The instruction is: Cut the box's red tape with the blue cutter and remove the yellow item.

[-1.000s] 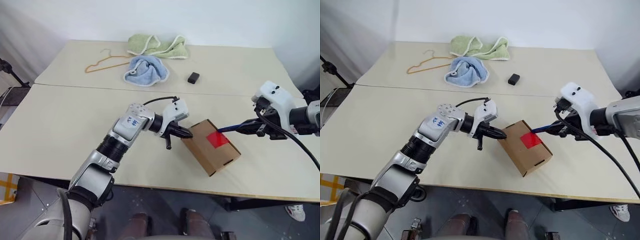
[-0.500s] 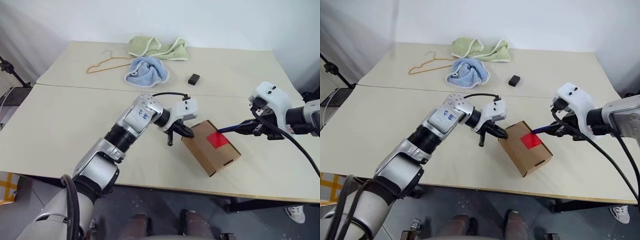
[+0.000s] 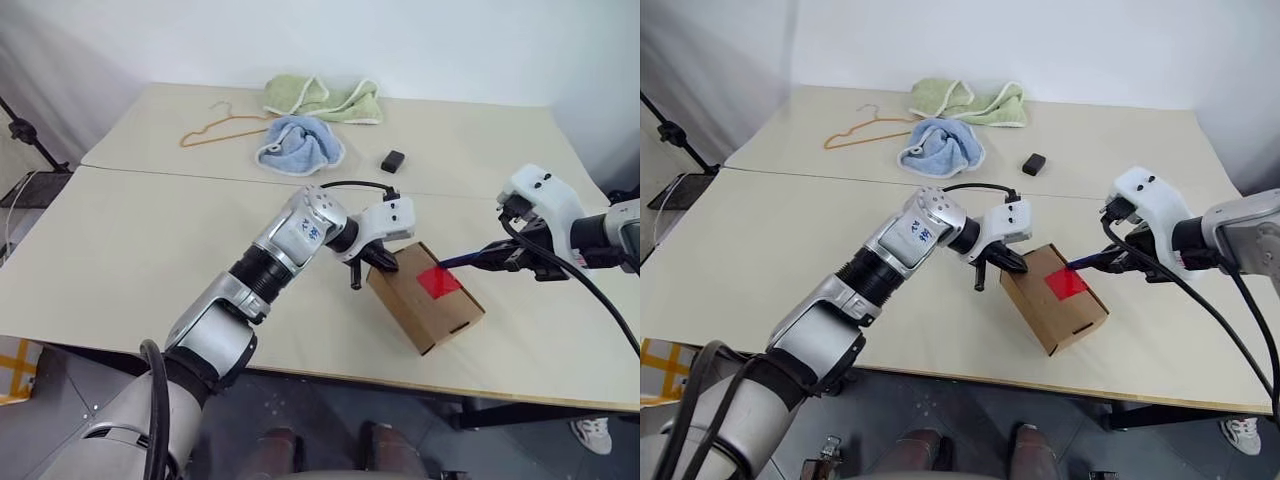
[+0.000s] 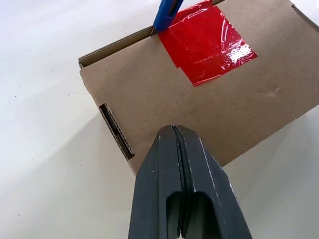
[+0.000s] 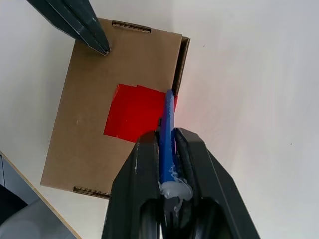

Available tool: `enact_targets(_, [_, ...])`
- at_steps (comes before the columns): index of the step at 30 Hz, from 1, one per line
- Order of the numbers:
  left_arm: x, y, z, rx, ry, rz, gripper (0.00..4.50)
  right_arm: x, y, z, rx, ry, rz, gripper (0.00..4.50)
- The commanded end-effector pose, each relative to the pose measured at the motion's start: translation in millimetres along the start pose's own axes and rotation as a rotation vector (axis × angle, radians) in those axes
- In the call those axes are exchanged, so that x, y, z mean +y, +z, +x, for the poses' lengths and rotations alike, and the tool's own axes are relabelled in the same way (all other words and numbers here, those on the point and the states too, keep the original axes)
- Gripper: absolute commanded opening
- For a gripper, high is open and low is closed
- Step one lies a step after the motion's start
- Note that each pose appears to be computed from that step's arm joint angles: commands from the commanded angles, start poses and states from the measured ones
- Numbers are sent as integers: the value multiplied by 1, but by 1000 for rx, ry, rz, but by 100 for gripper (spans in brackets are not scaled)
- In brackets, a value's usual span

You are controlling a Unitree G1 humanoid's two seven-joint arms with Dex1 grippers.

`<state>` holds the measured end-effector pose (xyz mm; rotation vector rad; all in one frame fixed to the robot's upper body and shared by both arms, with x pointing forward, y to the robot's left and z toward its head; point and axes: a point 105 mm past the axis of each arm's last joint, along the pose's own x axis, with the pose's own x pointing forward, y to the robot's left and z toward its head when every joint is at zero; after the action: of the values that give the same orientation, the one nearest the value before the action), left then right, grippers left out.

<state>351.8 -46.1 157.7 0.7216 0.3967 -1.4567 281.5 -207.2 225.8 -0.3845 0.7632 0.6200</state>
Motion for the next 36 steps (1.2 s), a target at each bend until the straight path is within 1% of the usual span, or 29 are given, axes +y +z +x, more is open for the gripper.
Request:
enact_targets(1, [-13,-52,21,187,-21,-102,0,14,-8,3,62,108,14,17])
enact_targets(8, [-12,-55,23,200,-1,-113,0,12,-13,0,110,122,56,17])
enact_targets(14, [-13,-57,24,203,5,-114,0,11,-13,-3,121,121,80,17])
enact_targets(23, [-13,-57,27,201,17,-125,0,15,-32,-8,165,128,126,17])
enact_targets(28, [-13,-57,27,199,15,-127,0,15,-38,-10,167,118,149,17])
enact_targets(31, [-13,-56,27,197,14,-127,0,14,-32,-9,133,103,147,17])
enact_targets(36, [-16,-55,29,190,-1,-115,0,10,-11,-2,52,91,131,17])
